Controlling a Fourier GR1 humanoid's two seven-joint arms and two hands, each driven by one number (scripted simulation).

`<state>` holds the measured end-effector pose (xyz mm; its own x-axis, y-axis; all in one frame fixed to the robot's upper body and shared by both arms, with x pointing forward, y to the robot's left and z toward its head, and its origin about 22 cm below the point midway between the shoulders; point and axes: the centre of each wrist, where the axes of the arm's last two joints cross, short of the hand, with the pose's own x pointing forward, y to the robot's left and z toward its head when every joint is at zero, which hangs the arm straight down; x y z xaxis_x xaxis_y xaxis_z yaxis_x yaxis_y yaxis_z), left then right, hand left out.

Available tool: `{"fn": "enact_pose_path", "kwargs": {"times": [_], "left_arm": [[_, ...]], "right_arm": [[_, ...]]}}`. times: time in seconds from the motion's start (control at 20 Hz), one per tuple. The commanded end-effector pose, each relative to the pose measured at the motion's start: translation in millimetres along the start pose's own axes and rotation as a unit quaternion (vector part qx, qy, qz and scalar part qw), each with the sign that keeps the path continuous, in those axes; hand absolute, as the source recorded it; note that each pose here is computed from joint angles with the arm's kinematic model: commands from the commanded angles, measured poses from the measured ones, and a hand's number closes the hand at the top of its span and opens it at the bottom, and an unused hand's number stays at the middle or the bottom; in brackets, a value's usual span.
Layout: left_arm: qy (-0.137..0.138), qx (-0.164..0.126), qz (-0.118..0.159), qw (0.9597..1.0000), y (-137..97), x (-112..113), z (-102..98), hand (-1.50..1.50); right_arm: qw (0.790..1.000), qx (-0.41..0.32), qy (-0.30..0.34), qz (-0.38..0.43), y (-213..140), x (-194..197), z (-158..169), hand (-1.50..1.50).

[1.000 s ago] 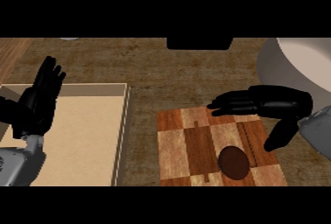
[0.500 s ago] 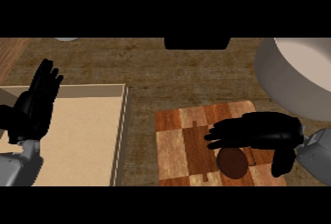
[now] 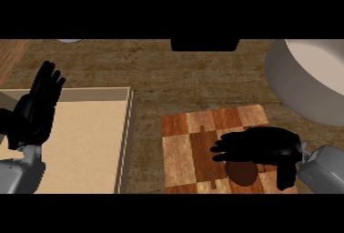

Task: Pick the cupcake from the cutting board and place it in the pot

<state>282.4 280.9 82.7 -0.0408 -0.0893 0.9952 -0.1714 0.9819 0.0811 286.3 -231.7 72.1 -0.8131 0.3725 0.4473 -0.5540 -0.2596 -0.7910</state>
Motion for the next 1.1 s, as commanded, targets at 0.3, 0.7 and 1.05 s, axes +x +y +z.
{"fn": "enact_pose_path", "kwargs": {"times": [0.3, 0.7, 1.05], "left_arm": [[-0.001, 0.004, 0.004, 1.0, 4, -9, -2, 0.0], [0.002, 0.0, 0.001, 1.0, 1, 13, -5, 0.0], [0.004, -0.008, 0.002, 1.0, -12, -7, -5, 0.0]], "right_arm": [[1.0, 0.011, -0.009, -0.004, 9, -12, -23, -1.5], [0.999, 0.014, 0.03, -0.002, 21, -30, -44, -1.5], [0.997, 0.041, -0.028, 0.062, 31, -21, -42, 1.5]]}}
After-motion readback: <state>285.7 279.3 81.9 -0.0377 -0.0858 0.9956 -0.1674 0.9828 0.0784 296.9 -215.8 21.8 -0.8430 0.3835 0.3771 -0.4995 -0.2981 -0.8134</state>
